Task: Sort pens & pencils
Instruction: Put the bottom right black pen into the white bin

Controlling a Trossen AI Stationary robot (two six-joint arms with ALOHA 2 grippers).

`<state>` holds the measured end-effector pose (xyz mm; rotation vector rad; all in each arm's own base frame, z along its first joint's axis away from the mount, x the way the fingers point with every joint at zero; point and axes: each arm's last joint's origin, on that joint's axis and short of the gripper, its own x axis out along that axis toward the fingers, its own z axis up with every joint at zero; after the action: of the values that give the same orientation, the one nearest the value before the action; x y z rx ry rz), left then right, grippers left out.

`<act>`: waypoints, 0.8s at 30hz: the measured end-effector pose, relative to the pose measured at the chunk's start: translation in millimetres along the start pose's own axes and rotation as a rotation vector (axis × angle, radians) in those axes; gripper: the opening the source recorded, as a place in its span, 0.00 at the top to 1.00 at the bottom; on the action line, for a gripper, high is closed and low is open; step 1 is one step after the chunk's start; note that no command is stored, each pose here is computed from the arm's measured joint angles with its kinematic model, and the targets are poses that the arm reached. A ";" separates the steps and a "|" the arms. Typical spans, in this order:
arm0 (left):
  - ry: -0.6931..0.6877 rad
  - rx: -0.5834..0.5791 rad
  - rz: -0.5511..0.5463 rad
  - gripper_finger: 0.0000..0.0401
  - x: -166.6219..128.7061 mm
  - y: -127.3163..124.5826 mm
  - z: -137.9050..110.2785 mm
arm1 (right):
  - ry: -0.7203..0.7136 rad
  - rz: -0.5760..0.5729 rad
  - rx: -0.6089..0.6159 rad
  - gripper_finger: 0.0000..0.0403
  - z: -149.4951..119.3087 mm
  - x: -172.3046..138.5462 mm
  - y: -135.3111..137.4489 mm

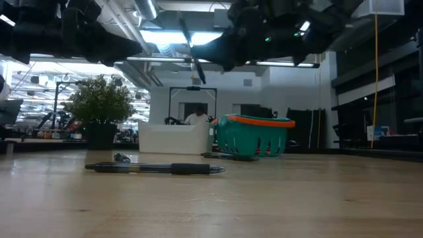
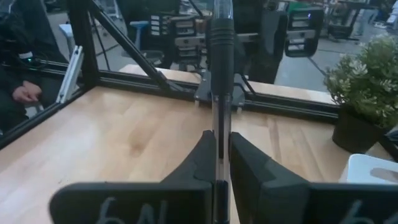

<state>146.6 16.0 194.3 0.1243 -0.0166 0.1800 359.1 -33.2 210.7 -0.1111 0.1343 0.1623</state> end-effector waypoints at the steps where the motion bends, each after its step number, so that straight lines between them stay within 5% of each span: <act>1: -0.001 -0.001 0.000 0.75 0.0 0.0 0.1 | 0.001 0.016 0.001 0.93 -0.4 3.8 -2.4; 13: -0.014 -0.045 -0.050 0.74 1.1 -1.6 0.7 | -0.039 0.125 -0.020 0.93 -0.9 48.7 -30.8; 24: 0.002 -0.063 -0.057 0.74 11.5 -3.4 -4.5 | -0.048 0.149 -0.022 0.93 1.5 54.9 -41.5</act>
<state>158.5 15.3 189.7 0.0614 -0.0168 0.1223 419.9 -65.2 208.5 -0.1190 0.0931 0.3154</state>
